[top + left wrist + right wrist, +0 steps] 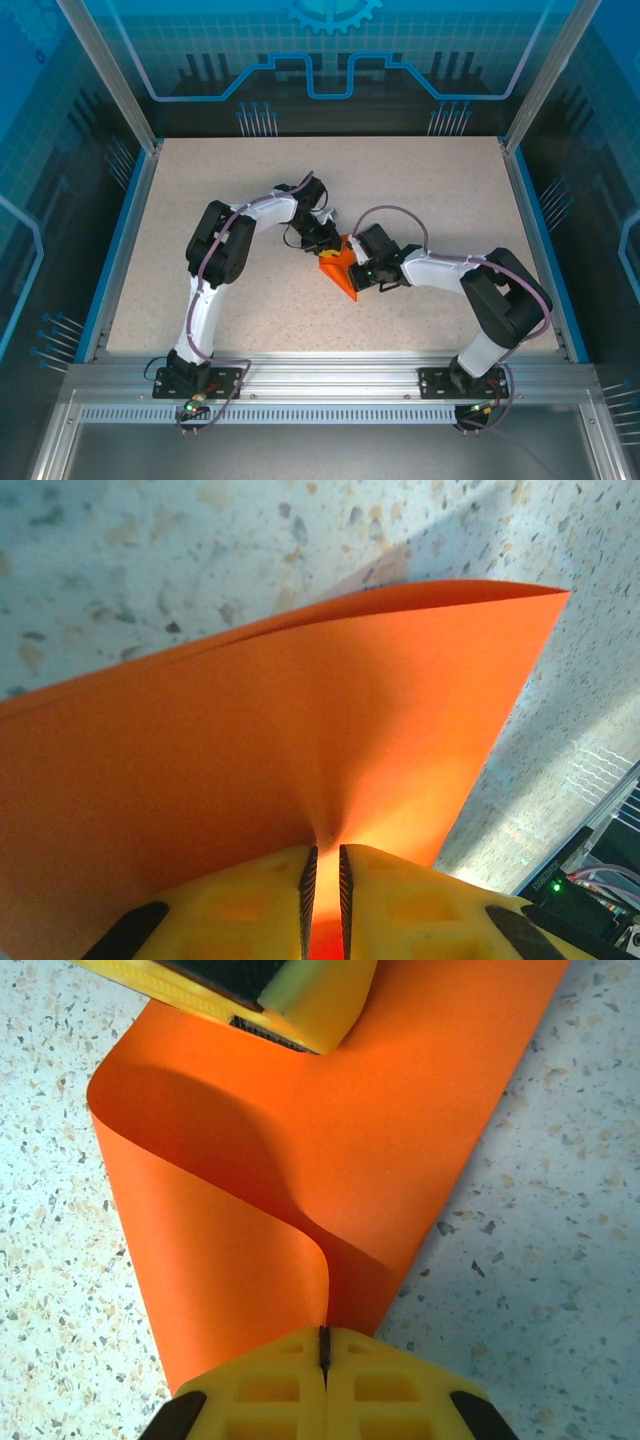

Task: Fold a paper plane with a square sheet of paper (fold left side to right side)
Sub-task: Third fold the triangle at the center of the table.

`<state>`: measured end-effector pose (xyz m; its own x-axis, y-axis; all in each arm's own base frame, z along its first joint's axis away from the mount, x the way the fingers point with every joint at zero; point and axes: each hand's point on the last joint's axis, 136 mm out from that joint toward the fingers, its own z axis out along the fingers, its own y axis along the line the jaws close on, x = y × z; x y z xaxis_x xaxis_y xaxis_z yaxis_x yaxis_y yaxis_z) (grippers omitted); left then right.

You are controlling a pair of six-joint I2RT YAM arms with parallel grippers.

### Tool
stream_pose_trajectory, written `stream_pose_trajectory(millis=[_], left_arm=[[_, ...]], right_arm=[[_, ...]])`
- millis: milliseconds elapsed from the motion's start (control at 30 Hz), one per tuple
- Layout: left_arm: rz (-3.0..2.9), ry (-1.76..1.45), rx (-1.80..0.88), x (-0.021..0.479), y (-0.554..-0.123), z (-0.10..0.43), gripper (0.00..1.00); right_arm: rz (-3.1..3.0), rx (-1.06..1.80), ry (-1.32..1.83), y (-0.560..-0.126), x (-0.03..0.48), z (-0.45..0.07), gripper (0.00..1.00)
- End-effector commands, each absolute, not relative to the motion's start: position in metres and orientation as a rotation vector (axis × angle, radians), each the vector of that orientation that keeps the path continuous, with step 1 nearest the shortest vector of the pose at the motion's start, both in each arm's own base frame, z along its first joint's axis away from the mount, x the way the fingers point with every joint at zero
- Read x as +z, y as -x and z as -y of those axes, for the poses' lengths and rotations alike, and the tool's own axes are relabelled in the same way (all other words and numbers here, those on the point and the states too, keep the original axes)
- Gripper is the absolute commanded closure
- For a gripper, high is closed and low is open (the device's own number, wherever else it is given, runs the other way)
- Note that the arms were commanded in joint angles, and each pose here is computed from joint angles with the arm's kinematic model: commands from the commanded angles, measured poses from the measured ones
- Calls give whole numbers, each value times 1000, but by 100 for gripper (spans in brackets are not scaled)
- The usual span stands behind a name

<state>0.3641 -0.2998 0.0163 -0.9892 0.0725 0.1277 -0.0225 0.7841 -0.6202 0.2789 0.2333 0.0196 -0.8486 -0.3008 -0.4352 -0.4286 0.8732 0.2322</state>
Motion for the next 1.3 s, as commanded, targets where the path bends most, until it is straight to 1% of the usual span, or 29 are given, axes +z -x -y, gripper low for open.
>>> stream_pose_trajectory(millis=[0,633,1000,1267], left_arm=[[2811,49,870,-12,-349,294,82],[2814,51,869,-10,-349,294,81],[2812,51,861,-12,-348,293,81],[2813,52,862,-11,-349,293,81]], right_arm=[[-2678,418,504,-285,16,-228,100],[-2737,391,536,-276,3,-225,100],[-2655,463,534,-283,29,-235,100],[-2662,440,522,-284,28,-231,100]])
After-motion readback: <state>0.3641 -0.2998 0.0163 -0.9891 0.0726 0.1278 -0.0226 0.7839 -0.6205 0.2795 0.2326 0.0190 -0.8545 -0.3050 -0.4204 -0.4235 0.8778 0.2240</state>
